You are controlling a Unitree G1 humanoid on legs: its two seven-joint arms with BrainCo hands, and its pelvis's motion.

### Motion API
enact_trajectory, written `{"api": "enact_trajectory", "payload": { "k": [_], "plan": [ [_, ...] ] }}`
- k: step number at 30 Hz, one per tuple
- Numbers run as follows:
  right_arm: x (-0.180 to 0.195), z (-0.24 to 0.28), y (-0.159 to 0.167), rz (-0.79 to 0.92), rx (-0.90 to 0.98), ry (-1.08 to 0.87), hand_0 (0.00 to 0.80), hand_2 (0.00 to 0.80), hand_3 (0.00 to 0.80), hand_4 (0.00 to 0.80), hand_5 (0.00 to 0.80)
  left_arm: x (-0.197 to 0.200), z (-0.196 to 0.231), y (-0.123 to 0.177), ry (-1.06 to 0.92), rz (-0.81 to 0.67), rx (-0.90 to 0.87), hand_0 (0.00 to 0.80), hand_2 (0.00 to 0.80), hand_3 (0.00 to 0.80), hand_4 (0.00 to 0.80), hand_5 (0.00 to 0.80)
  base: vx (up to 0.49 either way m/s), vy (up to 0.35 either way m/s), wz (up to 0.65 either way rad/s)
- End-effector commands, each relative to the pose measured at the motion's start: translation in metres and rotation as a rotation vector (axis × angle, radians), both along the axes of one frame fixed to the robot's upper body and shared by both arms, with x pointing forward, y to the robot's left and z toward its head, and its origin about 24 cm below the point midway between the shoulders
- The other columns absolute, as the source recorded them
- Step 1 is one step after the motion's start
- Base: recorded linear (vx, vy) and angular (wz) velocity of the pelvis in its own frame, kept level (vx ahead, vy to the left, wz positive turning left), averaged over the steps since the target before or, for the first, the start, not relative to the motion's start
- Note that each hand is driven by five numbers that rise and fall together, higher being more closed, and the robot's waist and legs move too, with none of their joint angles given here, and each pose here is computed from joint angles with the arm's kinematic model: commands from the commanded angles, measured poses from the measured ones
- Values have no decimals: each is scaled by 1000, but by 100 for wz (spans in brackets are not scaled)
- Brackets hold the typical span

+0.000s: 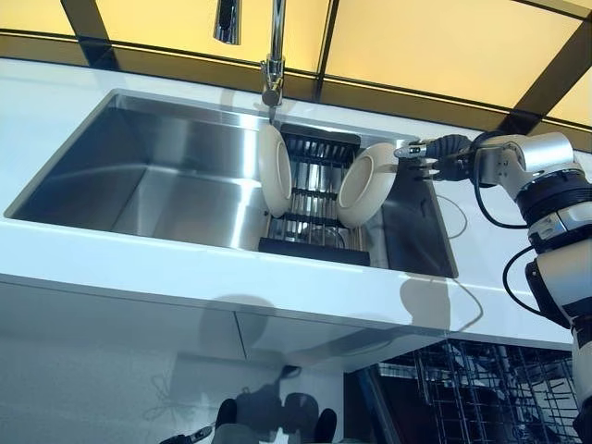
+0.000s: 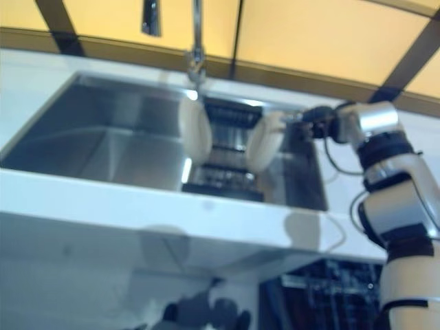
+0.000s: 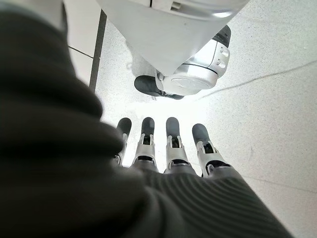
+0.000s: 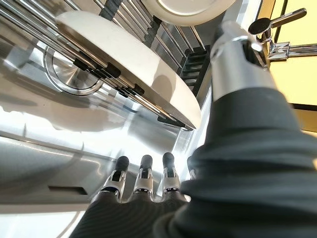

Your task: Take plates into dishwasher

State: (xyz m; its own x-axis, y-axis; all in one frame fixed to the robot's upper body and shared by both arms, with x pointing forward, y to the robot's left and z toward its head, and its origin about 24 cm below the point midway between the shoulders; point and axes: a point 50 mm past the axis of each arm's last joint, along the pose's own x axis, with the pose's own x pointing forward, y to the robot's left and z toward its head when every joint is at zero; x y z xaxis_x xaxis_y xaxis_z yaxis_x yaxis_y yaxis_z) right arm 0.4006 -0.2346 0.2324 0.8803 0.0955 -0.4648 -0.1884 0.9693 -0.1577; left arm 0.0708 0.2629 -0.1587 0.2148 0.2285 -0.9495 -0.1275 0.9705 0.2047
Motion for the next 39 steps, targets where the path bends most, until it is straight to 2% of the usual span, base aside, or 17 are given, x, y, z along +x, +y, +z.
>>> {"api": "enact_trajectory", "payload": {
  "k": [1,29,39],
  "plan": [
    [2,15,3,16,-12,-61,0,0,0,0,0,13,4,7,-8,-24,32,0,0,0,0,0,0,0,0],
    [3,-2,16,61,-28,-34,0,0,0,0,0,18,5,5,-37,4,18,0,0,0,0,0,0,0,0],
    [6,3,26,61,-12,-86,0,0,0,0,0,21,5,4,-51,22,11,0,0,0,0,0,0,0,0]
  ]
}}
